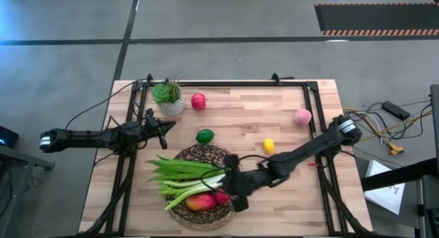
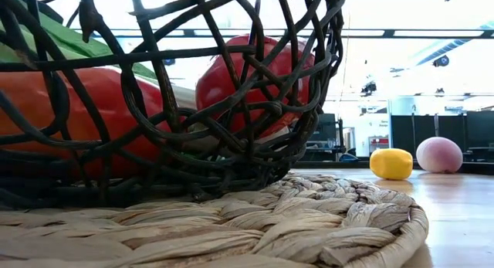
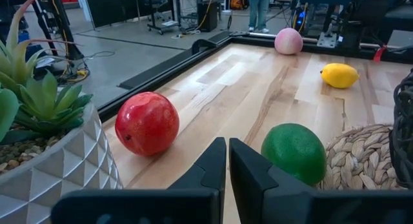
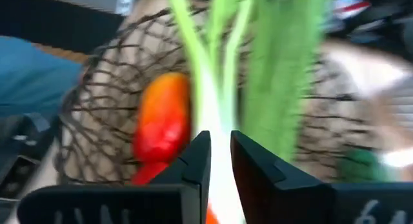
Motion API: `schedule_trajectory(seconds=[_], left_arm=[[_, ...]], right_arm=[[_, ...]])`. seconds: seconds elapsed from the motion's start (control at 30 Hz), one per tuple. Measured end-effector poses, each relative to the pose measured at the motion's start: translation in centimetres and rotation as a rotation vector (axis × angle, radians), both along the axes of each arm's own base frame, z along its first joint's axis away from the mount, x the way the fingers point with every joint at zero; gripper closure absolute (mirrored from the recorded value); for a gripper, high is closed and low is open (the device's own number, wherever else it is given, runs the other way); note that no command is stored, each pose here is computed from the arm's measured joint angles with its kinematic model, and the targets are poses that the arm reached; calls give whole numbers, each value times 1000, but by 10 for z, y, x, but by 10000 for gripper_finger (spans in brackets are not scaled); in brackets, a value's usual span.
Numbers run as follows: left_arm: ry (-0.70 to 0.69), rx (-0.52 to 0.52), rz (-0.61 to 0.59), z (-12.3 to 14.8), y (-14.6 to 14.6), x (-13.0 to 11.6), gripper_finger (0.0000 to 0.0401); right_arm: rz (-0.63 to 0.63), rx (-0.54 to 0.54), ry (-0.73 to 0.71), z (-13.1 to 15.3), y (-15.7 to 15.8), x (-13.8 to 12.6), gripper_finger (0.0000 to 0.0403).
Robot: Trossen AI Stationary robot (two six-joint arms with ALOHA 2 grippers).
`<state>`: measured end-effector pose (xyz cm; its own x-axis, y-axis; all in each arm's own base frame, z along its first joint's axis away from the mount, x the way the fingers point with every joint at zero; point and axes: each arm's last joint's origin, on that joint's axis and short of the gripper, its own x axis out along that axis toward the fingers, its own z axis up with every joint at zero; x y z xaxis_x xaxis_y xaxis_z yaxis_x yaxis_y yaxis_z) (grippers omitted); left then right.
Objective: Build produce basket
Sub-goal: Put the lemon into the mesh basket
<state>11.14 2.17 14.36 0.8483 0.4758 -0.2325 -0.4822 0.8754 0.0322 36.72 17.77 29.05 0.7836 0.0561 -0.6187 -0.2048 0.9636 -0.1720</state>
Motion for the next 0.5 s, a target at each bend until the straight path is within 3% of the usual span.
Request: schedule_trajectory(seconds=[0.13,0.27,0.5], left_arm=[[1,0,0,0,0,0,397],[1,0,0,0,0,0,397],[0,0,0,0,0,0,397]], right_arm=[[-135,-160,28,14,4,-37,349],[-336,-224,94,11,-4,-75,349],[-681,-185,132,-44,-38,-135,349]])
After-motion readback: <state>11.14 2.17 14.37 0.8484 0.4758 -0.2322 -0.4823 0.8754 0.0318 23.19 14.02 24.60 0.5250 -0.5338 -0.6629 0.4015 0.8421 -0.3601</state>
